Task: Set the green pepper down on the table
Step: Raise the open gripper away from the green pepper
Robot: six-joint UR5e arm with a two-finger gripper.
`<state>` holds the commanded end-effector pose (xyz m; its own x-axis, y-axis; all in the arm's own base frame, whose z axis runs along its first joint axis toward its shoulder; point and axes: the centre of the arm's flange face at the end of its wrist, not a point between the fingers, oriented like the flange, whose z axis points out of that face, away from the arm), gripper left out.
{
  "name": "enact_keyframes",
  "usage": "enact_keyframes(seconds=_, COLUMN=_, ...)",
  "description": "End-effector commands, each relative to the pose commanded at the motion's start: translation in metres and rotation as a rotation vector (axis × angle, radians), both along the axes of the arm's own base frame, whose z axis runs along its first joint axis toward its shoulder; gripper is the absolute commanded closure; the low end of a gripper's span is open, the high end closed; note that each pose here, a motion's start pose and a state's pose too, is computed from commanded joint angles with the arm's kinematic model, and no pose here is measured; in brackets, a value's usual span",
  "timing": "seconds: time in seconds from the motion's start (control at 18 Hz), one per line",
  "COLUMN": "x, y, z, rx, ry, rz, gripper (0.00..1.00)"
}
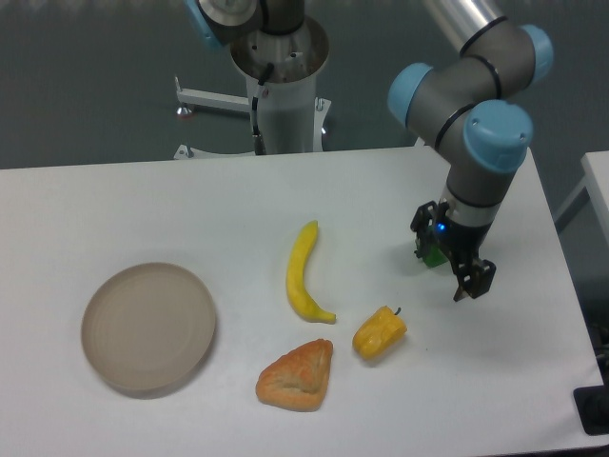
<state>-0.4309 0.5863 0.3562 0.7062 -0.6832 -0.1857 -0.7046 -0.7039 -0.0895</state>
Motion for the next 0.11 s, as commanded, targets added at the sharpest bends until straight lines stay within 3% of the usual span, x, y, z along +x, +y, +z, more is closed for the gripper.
enact_keyframes(seconds=0.11, x=0.0005, y=0.0008, z=0.0009, rx=0.001, ry=0.003, rz=0.000, gripper=0.00)
